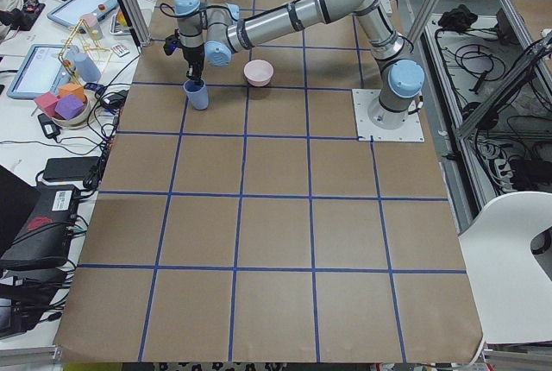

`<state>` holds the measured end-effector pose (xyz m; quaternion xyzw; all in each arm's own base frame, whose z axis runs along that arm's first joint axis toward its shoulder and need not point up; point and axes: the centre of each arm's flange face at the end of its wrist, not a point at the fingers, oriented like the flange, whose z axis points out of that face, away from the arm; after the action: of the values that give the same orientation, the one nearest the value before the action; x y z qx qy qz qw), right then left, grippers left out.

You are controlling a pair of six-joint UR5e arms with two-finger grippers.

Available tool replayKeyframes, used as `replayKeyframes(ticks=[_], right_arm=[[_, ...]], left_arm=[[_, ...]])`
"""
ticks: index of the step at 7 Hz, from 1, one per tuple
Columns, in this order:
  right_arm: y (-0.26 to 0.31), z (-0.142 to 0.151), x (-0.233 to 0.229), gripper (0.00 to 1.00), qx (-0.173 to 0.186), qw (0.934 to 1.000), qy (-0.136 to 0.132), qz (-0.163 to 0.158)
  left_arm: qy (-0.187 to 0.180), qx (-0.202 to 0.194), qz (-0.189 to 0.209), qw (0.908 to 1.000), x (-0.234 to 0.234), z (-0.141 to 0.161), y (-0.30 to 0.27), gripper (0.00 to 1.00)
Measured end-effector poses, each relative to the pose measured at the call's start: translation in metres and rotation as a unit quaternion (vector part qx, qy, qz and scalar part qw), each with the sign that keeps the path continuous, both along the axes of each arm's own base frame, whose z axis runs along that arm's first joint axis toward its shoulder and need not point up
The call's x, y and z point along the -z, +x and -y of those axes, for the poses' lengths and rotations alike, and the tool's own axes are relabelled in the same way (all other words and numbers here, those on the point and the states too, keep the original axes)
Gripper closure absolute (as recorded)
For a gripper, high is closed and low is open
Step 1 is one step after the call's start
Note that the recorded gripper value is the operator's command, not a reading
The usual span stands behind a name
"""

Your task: Stack blue cups with both arms

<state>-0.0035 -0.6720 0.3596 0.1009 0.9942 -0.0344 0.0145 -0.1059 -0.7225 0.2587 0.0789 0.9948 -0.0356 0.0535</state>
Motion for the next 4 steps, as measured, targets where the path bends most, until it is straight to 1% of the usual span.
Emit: replayKeyframes(ticks=[1, 3, 4], right_arm=[[-0.014, 0.01, 0.02, 0.0, -0.002, 1.0, -0.001, -0.002], [-0.03, 0.022, 0.055, 0.0, -0.009, 0.9999, 0.005, -0.003], [-0.032, 0.022, 0.065, 0.0, -0.014, 0.9998, 0.012, -0.006]], left_arm=[[-0.011, -0.022, -0.015, 0.9996, -0.012, -0.003, -0.029, 1.0], [-0.047, -0.084, -0.059, 0.9936, -0.046, -0.02, -0.15, 1.0], [-0.054, -0.098, -0.082, 0.9904, -0.06, -0.037, -0.207, 1.0]])
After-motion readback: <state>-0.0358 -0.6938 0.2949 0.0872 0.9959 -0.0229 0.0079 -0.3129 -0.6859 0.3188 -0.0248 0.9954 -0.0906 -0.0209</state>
